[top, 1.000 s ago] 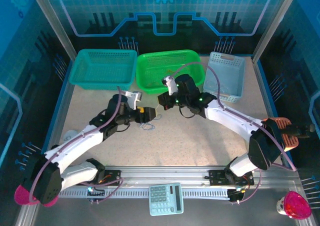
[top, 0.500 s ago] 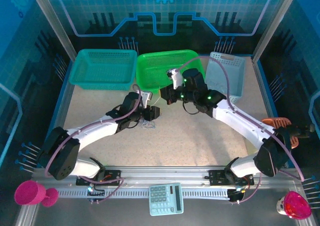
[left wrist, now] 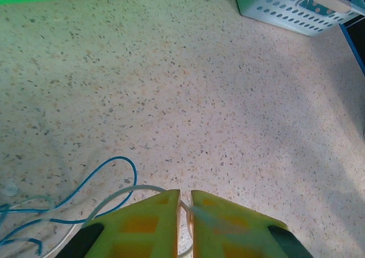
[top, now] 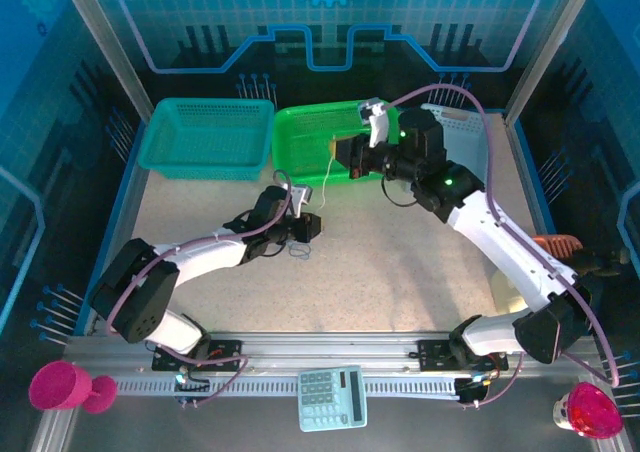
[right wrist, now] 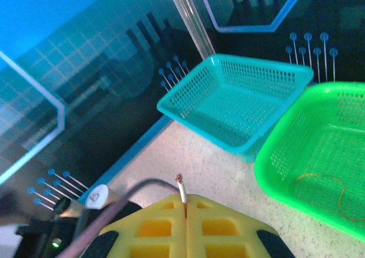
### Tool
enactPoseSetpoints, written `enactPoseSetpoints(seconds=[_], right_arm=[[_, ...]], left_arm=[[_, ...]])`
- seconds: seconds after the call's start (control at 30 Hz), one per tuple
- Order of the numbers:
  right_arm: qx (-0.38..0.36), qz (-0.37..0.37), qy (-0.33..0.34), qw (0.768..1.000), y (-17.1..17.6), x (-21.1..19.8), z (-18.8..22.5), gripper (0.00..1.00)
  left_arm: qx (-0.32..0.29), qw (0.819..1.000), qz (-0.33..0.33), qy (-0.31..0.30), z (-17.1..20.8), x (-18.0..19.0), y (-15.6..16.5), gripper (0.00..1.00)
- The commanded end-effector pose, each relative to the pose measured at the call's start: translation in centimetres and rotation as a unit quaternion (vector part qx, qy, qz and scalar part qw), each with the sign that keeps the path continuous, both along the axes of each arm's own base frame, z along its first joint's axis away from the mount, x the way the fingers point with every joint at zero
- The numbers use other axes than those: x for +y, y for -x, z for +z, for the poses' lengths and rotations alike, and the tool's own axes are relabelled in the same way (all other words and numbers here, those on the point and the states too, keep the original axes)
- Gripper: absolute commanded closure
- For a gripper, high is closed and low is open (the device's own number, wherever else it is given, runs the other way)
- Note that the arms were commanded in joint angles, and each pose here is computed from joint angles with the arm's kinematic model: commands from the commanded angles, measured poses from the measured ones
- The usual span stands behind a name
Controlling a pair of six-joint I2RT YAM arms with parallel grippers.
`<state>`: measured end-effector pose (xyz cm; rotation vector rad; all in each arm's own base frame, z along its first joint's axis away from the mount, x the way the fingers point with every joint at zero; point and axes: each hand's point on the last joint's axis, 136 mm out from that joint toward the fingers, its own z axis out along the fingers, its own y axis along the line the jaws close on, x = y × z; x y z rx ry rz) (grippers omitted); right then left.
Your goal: Untangle the cables
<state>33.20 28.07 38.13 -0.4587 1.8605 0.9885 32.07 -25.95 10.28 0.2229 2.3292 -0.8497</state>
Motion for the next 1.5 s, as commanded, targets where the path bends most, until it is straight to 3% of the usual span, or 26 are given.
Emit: enactPoseSetpoints(seconds=[0.0, 0.63, 0.73, 0.97, 1.03, 1.2, 1.47], right_arm=[[-0.046, -0.004, -0.045, 0.998, 0.6, -1.5, 5.5, 1.00], [-0.133, -0.069, -0.185, 0.971, -1.6, -8.7, 18.1, 1.00], [-0.143, -0.076, -0.202, 0.966, -1.6, -9.6, 19.3, 1.00], [-0.121, -0.060, -0.207, 0.969, -1.9, -9.2, 18.2, 1.00], [-0.107, -0.061, -0.203, 0.971, -2.1, -9.1, 16.8, 1.00], [-0.085, -0.065, -0.192, 0.976, -2.1, -9.0, 14.1, 1.00], [-0.061, -0.047, -0.177, 0.981, -1.3, -7.9, 11.6, 1.00]], left_arm=[[0.015, 1.000, -0.014, 0.010, -0.9, -0.9, 0.8, 0.86], [0.027, 0.999, -0.019, 0.009, -2.3, -1.4, 1.6, 0.94], [0.026, 0.999, -0.020, 0.010, -2.3, -1.6, 1.6, 1.00], [0.023, 0.999, -0.023, 0.018, -1.8, -1.7, 1.7, 1.00], [0.017, 0.999, -0.024, 0.022, -1.1, -1.7, 1.7, 0.84], [-0.009, 0.999, -0.028, 0.031, 1.8, -1.3, 2.3, 0.56], [-0.098, 0.993, -0.045, 0.056, 10.0, -0.6, 3.1, 0.28]])
